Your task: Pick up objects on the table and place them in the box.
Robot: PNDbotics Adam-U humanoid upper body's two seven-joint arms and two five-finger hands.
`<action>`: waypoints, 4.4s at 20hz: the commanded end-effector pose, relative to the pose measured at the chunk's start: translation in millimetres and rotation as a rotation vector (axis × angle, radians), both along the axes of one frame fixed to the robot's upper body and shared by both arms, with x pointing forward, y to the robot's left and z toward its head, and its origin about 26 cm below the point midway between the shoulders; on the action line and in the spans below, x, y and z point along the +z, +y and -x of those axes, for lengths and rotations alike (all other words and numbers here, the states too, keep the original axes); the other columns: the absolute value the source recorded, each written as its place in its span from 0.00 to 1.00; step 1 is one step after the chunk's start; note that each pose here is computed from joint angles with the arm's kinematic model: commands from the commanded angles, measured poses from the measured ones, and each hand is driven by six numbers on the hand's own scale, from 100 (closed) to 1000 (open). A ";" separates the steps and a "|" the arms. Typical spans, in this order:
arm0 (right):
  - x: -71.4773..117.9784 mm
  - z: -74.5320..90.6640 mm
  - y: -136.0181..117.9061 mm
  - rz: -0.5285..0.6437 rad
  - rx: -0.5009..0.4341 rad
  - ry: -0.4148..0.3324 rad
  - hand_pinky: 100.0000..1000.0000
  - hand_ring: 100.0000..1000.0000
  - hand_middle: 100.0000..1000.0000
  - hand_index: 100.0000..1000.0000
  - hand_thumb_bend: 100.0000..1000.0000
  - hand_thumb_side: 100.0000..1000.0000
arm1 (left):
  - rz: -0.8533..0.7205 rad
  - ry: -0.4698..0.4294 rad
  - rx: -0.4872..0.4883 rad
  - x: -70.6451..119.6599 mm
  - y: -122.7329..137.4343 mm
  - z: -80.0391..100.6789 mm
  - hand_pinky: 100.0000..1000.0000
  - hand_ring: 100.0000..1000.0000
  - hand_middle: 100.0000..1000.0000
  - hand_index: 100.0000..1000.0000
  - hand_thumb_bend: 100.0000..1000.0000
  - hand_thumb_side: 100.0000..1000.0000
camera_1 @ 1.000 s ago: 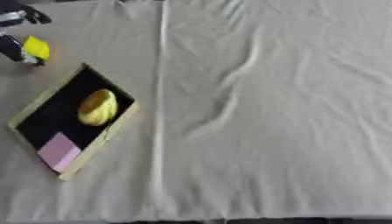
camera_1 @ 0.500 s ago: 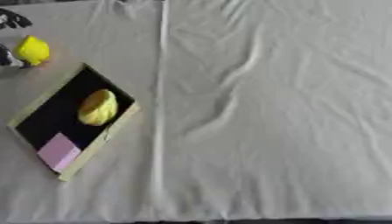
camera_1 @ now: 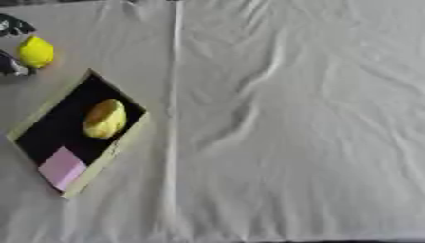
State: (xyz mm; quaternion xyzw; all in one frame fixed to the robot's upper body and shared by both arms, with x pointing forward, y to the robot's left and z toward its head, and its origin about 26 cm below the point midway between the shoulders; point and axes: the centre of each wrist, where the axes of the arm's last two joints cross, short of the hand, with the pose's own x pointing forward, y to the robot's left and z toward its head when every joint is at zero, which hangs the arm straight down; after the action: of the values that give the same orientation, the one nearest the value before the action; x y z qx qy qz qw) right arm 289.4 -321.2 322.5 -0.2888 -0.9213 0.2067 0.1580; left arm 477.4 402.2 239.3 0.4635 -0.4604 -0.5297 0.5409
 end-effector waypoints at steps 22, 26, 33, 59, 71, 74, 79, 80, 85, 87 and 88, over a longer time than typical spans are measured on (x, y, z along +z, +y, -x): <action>3.8 5.9 -6.2 -0.015 -0.031 0.011 0.91 0.83 0.70 0.80 0.00 0.00 | 0.036 -0.414 -0.287 92.6 -28.1 44.4 0.61 0.48 0.37 0.45 0.05 0.00; 4.8 5.9 -5.7 -0.012 -0.025 0.010 0.91 0.83 0.70 0.80 0.00 0.00 | 0.021 -0.426 -0.462 94.2 -56.9 79.8 0.61 0.48 0.38 0.45 0.03 0.00; 6.2 6.0 -5.4 -0.011 -0.016 0.003 0.92 0.83 0.70 0.80 0.00 0.00 | -0.005 -0.437 -0.644 79.5 -102.6 151.5 0.61 0.48 0.39 0.47 0.04 0.00; 7.0 5.2 -3.1 -0.024 0.022 -0.021 0.92 0.83 0.70 0.80 0.00 0.00 | -0.081 -0.054 -0.619 6.7 -112.6 157.2 0.76 0.69 0.62 0.76 0.18 0.00; 4.3 5.0 -4.0 -0.023 0.016 -0.008 0.92 0.83 0.70 0.80 0.00 0.00 | -0.193 -0.016 -0.575 6.4 -104.4 158.0 0.98 0.92 0.86 0.96 0.58 0.40; 3.6 5.0 -4.3 -0.025 0.013 -0.005 0.92 0.83 0.70 0.80 0.00 0.00 | -0.192 -0.060 -0.572 10.5 -104.0 159.7 0.97 0.92 0.86 0.95 0.55 0.37; 2.4 5.0 -4.7 -0.026 0.008 0.000 0.92 0.83 0.70 0.80 0.00 0.00 | -0.173 -0.135 -0.577 18.7 -105.7 163.9 0.96 0.91 0.85 0.95 0.48 0.34; 2.2 4.9 -4.8 -0.026 0.007 0.000 0.92 0.83 0.70 0.80 0.00 0.00 | -0.167 -0.146 -0.578 19.9 -105.8 164.6 0.96 0.91 0.85 0.95 0.47 0.34; 1.7 5.3 -6.2 -0.028 -0.002 0.000 0.92 0.83 0.71 0.81 0.00 0.00 | -0.121 -0.316 -0.578 45.6 -108.1 176.9 0.92 0.87 0.81 0.91 0.22 0.17; 1.9 5.7 -7.1 -0.030 -0.006 -0.005 0.92 0.83 0.71 0.81 0.00 0.00 | -0.076 -0.435 -0.562 59.3 -105.4 181.8 0.90 0.85 0.79 0.90 0.14 0.09; 2.1 5.8 -7.4 -0.031 -0.007 -0.007 0.92 0.83 0.71 0.81 0.00 0.00 | -0.052 -0.495 -0.552 65.3 -102.9 183.2 0.90 0.84 0.79 0.90 0.13 0.07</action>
State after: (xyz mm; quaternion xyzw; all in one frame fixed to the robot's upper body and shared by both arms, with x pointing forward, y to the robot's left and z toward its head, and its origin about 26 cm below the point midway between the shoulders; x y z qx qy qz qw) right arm 288.8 -327.3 314.5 -0.2807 -0.9241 0.1883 0.1785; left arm 300.4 296.0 287.0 0.4282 -0.6534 -0.5675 0.2601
